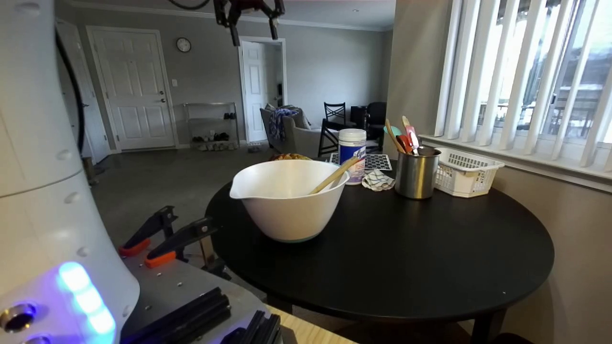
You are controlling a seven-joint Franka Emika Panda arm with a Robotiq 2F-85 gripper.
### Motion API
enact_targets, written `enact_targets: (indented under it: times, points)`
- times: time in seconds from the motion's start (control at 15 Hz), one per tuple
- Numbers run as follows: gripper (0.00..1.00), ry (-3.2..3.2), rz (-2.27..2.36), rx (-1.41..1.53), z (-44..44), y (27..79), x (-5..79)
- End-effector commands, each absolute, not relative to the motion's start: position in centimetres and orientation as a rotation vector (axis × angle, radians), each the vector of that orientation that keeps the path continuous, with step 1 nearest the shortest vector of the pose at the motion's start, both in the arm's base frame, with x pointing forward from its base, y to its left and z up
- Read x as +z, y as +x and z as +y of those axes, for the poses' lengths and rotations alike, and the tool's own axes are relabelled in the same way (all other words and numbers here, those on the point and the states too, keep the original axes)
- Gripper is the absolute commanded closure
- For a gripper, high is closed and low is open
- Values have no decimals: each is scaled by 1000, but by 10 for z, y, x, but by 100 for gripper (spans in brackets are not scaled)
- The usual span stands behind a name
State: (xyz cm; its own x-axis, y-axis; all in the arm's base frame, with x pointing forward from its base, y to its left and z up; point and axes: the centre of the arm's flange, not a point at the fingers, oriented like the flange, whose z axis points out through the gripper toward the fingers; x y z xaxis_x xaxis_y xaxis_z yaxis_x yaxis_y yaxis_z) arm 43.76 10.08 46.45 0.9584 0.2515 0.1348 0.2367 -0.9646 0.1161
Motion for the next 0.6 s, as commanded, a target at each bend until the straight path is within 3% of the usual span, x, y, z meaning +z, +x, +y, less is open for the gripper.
enact_targets:
  times: [0.0, 0.4, 0.53]
  points:
    - [0, 3118, 378, 81, 96, 470, 414]
    - [0, 3062, -15, -177, 74, 460, 372]
    - [0, 3083, 57, -149, 72, 462, 368]
